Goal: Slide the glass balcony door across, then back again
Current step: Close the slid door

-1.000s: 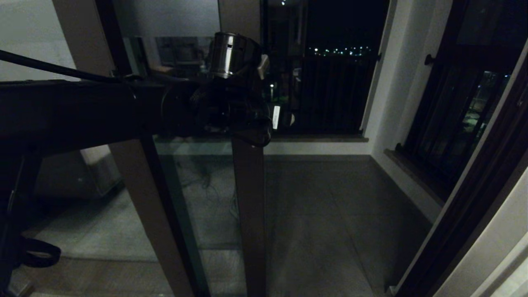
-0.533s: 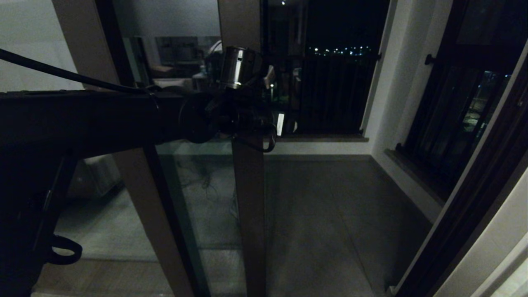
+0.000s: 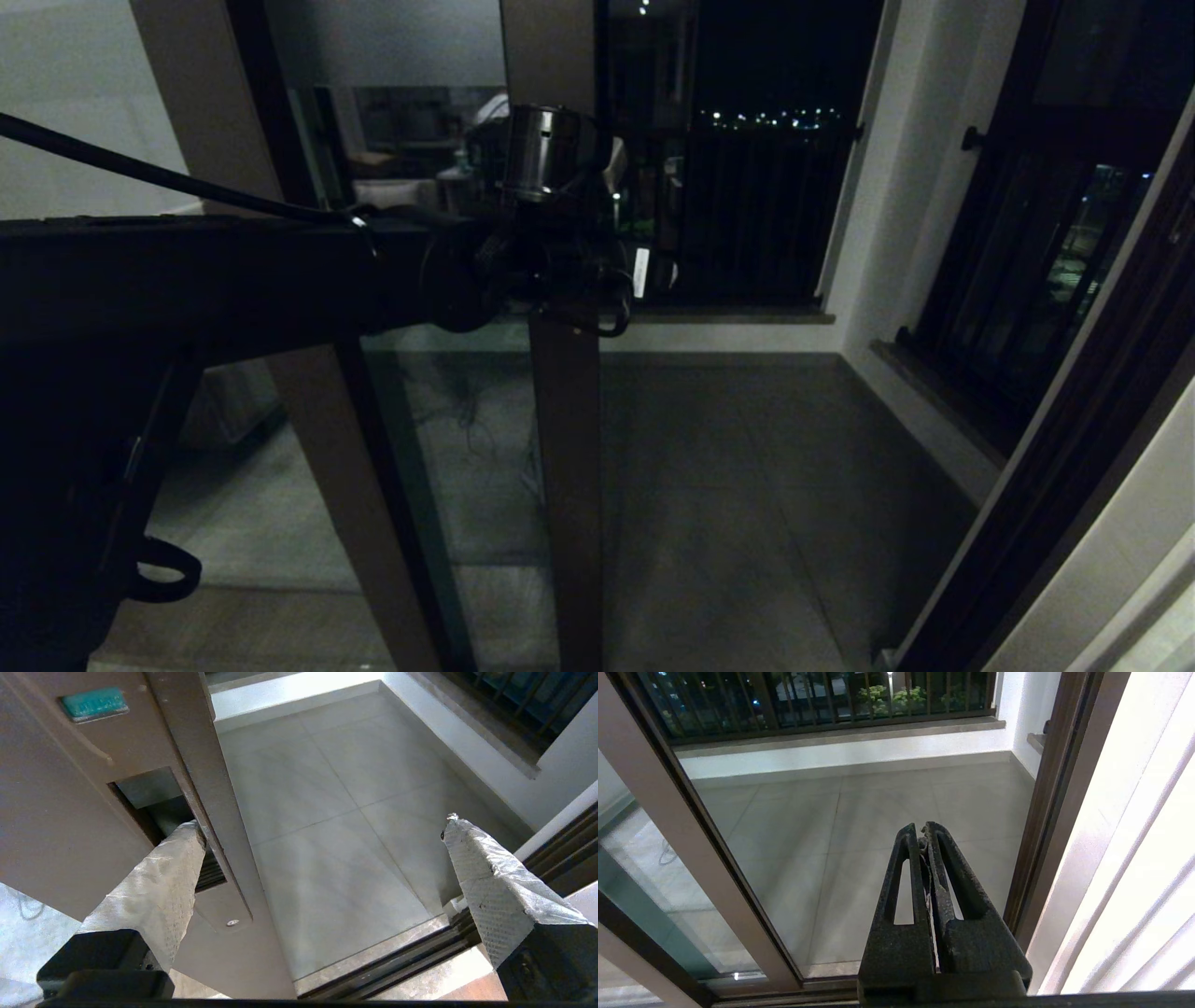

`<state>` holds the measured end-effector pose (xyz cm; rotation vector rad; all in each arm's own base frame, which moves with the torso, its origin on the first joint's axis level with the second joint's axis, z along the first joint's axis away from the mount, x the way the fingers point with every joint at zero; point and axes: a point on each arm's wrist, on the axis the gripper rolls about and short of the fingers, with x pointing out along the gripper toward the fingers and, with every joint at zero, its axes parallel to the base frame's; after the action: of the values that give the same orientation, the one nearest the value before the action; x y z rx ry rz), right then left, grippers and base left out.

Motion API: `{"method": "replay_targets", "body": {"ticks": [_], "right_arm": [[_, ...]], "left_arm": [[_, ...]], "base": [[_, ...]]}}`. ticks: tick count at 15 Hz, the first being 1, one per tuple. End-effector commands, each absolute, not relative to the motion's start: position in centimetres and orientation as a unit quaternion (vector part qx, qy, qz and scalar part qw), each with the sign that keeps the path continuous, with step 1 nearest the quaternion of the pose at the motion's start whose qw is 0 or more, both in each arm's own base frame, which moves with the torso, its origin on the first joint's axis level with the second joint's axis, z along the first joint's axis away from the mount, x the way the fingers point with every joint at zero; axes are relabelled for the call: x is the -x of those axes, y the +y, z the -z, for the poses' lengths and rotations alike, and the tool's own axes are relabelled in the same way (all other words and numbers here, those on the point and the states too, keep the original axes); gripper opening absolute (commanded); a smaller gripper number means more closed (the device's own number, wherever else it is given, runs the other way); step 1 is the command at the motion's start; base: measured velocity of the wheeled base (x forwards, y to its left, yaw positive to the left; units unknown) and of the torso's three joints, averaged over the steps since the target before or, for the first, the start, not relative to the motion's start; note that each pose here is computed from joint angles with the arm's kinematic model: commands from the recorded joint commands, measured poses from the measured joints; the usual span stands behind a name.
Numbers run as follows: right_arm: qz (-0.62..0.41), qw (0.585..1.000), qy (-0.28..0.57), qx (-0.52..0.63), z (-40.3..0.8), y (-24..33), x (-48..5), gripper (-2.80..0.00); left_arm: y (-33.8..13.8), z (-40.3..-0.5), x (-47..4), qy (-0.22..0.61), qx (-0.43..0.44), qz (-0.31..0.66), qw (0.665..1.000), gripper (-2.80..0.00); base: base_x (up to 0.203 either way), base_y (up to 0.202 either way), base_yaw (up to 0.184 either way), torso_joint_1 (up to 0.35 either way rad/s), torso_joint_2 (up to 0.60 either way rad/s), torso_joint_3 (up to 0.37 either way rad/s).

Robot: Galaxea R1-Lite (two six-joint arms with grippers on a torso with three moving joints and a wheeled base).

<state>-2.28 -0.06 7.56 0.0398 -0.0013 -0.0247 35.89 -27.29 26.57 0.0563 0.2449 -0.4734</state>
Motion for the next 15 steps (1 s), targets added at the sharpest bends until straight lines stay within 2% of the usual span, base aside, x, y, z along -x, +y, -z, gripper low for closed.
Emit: {"method": "replay_targets", "body": {"ticks": [1, 15], "right_arm": [[0.012, 1.000, 0.000, -0.020, -7.6, -0.1, 2.3, -2.80], [0.012, 1.000, 0.000, -0.020, -7.6, -0.1, 2.3, -2.80]], "left_arm": [[-27.7, -26.4, -35.8, 0.121, -0.029, 0.241, 0.963, 0.00], [-30.2, -25.1, -34.7, 0.128, -0.037, 0.268, 0.954, 0.00]], "base": [[0.000, 0.000, 0.000, 0.000, 0.00, 0.000], [0.000, 0.000, 0.000, 0.000, 0.00, 0.000]]}}
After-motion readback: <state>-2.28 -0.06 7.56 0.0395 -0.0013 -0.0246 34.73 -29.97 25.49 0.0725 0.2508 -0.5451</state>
